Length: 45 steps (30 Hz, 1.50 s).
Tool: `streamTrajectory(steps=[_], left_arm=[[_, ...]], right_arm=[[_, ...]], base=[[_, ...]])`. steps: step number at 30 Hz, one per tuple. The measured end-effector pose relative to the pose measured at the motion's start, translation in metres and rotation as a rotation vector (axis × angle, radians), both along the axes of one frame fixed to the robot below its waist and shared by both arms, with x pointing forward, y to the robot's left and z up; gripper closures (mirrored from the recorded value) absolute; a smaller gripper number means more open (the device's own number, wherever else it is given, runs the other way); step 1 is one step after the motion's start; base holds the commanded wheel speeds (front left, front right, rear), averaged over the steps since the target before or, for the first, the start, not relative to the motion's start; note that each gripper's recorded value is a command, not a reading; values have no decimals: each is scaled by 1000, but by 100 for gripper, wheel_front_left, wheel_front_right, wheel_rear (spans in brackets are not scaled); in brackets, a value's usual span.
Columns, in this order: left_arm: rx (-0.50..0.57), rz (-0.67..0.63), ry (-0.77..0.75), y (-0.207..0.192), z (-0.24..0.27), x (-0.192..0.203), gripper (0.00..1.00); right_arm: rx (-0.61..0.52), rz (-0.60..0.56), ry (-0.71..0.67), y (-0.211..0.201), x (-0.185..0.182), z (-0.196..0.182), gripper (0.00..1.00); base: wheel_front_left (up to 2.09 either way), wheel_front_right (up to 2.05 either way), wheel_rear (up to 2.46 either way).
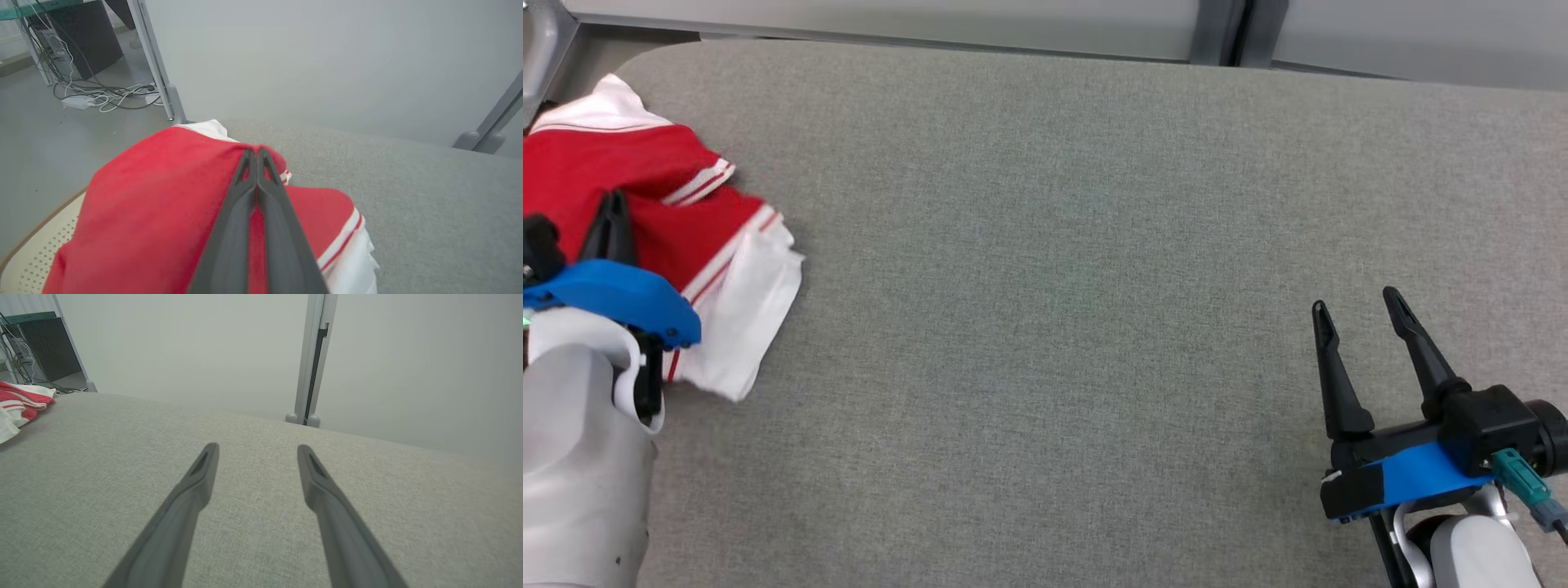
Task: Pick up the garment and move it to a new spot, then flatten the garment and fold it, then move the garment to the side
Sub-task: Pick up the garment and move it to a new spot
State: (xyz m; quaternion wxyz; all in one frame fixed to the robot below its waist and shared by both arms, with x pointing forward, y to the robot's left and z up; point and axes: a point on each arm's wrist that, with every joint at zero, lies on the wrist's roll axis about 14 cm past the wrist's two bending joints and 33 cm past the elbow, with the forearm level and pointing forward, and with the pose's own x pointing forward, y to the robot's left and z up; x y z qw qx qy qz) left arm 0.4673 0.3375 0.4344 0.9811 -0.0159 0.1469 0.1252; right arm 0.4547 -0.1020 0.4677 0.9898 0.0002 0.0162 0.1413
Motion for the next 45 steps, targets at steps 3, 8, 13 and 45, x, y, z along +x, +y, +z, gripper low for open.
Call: streamTrajectory(steps=[3, 8, 13, 45], left_arm=[[63, -26, -120, 1, 42, 16, 100], [155, -118, -359, -21, 128, 41, 100], [193, -266, -603, -73, 218, 59, 100], [-222, -936, -408, -376, 136, 38, 100]], right_arm=[[10, 3, -9, 1, -4, 5, 0], [36, -12, -30, -4, -10, 15, 0], [54, -60, -43, -21, -21, 19, 0], [72, -348, -48, -121, -62, 19, 0]], base=[[0, 0, 0], [0, 0, 0], [0, 0, 0], [0, 0, 0]])
